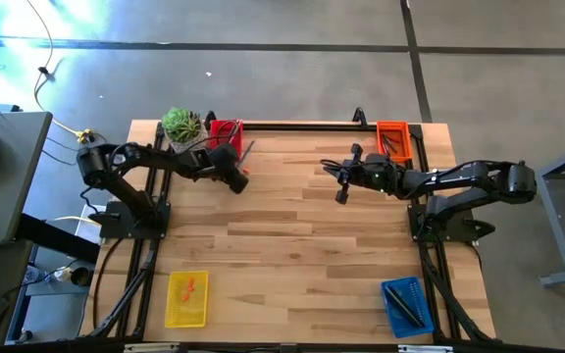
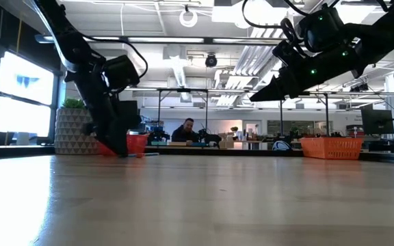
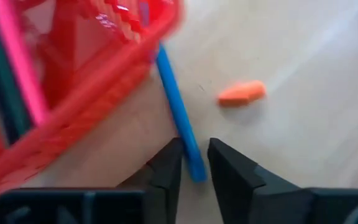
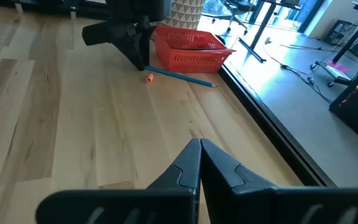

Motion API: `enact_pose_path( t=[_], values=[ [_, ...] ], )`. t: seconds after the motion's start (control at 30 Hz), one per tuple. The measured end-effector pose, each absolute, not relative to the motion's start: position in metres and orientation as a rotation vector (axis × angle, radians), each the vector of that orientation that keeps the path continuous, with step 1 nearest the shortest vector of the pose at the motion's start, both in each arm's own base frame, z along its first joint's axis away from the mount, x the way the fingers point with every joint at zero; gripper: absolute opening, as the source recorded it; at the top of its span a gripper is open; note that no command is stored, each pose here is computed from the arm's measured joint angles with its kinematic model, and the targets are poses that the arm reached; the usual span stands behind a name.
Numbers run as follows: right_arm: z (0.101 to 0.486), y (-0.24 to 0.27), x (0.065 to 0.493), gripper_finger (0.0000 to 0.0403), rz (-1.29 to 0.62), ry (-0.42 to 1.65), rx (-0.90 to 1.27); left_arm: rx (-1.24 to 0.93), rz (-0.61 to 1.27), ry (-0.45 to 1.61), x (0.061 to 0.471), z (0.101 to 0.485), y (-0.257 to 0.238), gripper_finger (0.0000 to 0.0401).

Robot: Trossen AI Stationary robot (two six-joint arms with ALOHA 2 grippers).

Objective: Sort crayons/erasers/pens/pencils in bins
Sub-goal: Put the blue pencil into the red bin

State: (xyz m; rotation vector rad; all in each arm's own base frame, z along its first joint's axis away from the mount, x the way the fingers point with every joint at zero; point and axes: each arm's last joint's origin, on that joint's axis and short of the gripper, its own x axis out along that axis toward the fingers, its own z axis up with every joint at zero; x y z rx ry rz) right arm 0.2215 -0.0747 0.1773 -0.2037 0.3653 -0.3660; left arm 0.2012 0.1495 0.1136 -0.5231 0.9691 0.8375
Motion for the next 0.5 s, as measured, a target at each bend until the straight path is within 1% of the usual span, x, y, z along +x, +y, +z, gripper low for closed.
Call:
enact_pose_path(
  t=[0.13,0.23,0.5],
  values=[
    [0.177,-0.075,0.222,0.0000,-0.366,0.365,-0.204,-0.526,0.722,1.043,0.202,0.112,0.140,0.0034],
    [0.177,-0.075,0.222,0.0000,-0.366,0.365,-0.203,-0.544,0.673,1.067,0.203,0.112,0.135,0.0012],
    [0.177,-0.075,0.222,0.0000,-0.366,0.365,-0.203,-0.524,0.621,1.073,0.201,0.119,0.126,0.0003]
  ],
)
